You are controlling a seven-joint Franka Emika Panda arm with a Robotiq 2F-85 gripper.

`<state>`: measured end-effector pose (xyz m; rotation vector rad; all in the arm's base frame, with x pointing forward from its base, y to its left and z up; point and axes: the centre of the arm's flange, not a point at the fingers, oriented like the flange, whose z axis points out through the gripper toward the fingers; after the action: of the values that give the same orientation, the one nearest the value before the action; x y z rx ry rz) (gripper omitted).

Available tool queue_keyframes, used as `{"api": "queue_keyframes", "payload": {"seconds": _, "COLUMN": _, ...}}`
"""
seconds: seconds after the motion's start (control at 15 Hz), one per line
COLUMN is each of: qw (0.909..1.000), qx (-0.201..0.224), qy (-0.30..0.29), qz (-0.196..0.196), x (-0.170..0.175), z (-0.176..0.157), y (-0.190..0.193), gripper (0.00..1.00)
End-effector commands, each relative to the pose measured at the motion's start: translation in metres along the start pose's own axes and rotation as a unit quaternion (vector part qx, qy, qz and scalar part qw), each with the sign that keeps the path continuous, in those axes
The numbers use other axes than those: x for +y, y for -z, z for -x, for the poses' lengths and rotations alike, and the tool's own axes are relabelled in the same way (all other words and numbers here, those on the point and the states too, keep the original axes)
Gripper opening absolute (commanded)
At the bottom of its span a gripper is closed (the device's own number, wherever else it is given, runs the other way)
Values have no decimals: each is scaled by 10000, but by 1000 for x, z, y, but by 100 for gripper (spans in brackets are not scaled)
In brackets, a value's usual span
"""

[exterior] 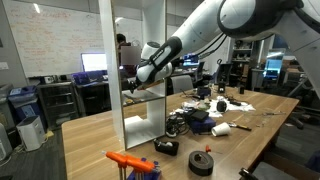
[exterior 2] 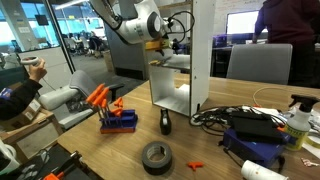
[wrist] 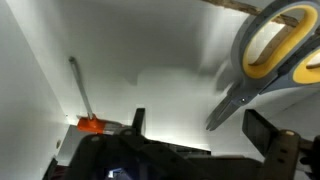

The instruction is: Remove the tape and scissors from the shelf and put them on the table

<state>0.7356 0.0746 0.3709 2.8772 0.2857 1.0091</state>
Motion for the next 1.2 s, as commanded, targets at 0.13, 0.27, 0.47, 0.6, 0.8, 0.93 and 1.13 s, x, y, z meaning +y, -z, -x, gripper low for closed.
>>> {"api": "queue_keyframes", "payload": {"seconds": 0.13, "qw": 9999, "qx": 90, "qy": 85, "qz": -39, "x": -14, "z": -25, "y": -17, "gripper": 100}}
{"api": "queue_keyframes", "payload": {"seconds": 0.27, "qw": 9999, "qx": 79, "qy": 100, "qz": -54, "x": -19, "z": -27, "y": -21, "gripper": 100}}
{"api": "queue_keyframes", "payload": {"seconds": 0.47, "qw": 9999, "qx": 72, "qy": 112, "qz": -66, "x": -23, "z": -29, "y": -25, "gripper": 100}}
{"api": "queue_keyframes", "payload": {"seconds": 0.6, "qw": 9999, "qx": 49, "qy": 124, "qz": -68, "x": -26, "z": -29, "y": -28, "gripper": 100}}
{"api": "queue_keyframes", "payload": {"seconds": 0.8, "qw": 9999, "qx": 5, "qy": 126, "qz": -90, "x": -29, "z": -29, "y": -34, "gripper": 100}}
{"api": "queue_keyframes", "payload": {"seconds": 0.93, "qw": 9998, "qx": -59, "qy": 129, "qz": -122, "x": -32, "z": -26, "y": -40, "gripper": 100}}
{"api": "queue_keyframes", "payload": {"seconds": 1.13, "qw": 9997, "qx": -153, "qy": 141, "qz": -136, "x": -36, "z": -23, "y": -49, "gripper": 100}}
